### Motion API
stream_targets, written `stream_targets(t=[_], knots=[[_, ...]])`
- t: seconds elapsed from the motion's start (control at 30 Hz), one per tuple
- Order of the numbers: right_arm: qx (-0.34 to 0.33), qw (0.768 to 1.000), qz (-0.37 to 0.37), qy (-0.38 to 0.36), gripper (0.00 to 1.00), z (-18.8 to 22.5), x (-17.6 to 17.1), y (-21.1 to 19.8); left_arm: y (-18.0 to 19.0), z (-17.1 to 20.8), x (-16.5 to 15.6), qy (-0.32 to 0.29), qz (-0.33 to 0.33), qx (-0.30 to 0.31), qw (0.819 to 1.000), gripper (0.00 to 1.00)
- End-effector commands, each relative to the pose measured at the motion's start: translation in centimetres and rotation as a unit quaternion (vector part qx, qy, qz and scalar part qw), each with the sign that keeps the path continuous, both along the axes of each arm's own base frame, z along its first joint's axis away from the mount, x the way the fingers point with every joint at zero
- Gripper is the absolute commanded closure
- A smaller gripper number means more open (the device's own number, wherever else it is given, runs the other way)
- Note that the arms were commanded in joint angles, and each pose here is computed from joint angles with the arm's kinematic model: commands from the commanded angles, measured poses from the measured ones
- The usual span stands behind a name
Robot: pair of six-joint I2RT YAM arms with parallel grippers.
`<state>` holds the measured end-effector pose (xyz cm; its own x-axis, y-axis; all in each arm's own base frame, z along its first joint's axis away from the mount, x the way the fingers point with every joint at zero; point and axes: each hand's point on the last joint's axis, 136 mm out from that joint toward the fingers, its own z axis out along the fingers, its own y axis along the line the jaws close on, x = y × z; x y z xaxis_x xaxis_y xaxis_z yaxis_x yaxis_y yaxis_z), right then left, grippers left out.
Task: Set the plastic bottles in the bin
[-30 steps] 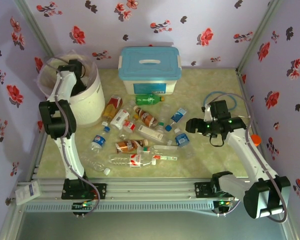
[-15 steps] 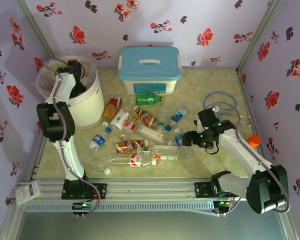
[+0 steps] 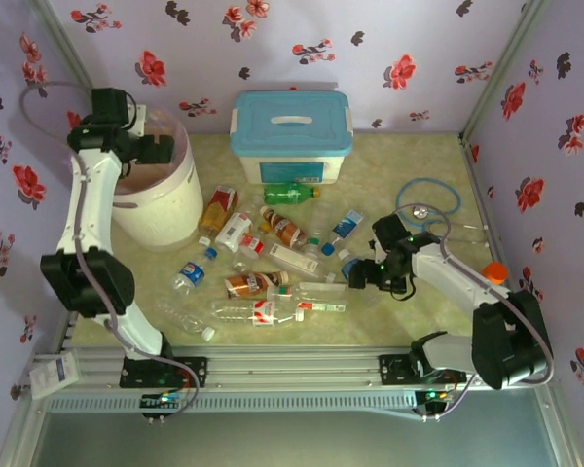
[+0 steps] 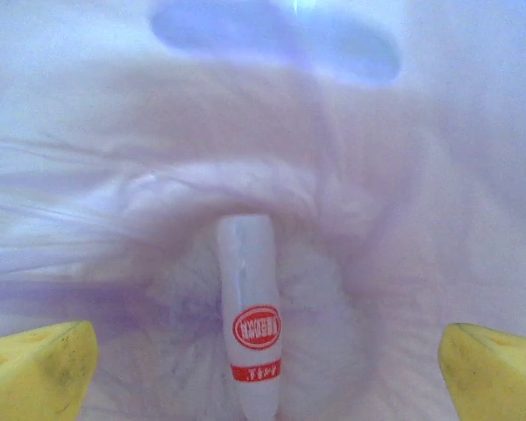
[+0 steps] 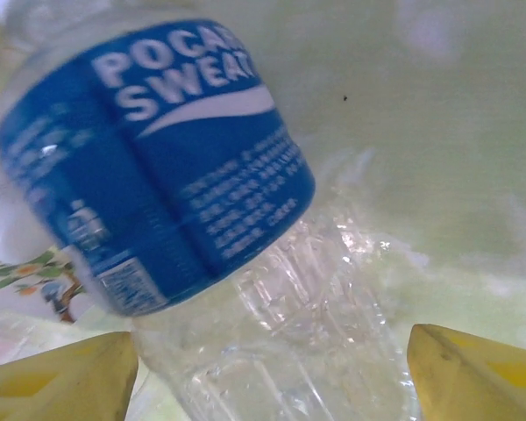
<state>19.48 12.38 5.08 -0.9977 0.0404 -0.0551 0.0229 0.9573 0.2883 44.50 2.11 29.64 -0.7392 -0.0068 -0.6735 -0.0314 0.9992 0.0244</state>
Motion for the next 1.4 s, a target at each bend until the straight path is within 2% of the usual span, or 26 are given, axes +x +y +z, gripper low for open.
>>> stream_targets(t=[0.0,0.2,0.4,0.57,0.67,0.8,0.9,1.0,1.13,1.37], knots=[[-0.021,0.999,-0.018,0.021,0.23,-1.5,-0.4,-0.6,0.2,4.4,-1.1,-0.076,0.029,-0.013,0.997,0.01],[-0.056,0.998,-0.031,0.023,0.32,-2.5,0.0,-1.8,-4.3,9.7,-4.7,-0.155,-0.021,-0.041,0.987,0.04],[-0.051,0.998,-0.038,-0.016,0.41,-0.8,1.2,-2.2,-10.5,11.2,-8.7,-0.174,-0.099,-0.089,0.976,0.04],[-0.033,0.995,-0.029,-0.084,0.44,3.2,3.3,-2.3,-16.0,11.6,-11.3,-0.176,-0.175,-0.191,0.950,0.04],[0.014,0.987,-0.012,-0.157,0.44,6.9,5.5,-1.0,-20.0,11.4,-12.4,-0.159,-0.236,-0.261,0.922,0.03],[0.140,0.959,0.040,-0.243,0.44,12.3,7.6,3.3,-25.3,10.5,-13.1,-0.126,-0.306,-0.356,0.874,0.01],[0.243,0.919,0.080,-0.298,0.44,16.4,8.4,6.5,-28.2,9.3,-13.5,-0.103,-0.334,-0.408,0.843,0.00],[0.314,0.880,0.109,-0.339,0.43,19.4,8.7,8.4,-30.4,7.8,-14.4,-0.082,-0.359,-0.439,0.820,0.00],[0.382,0.848,0.142,-0.339,0.43,21.0,8.8,10.4,-32.8,5.6,-15.6,-0.062,-0.380,-0.457,0.802,0.00],[0.418,0.830,0.174,-0.325,0.45,21.1,8.8,13.0,-35.3,3.4,-14.7,-0.045,-0.385,-0.475,0.790,0.00]])
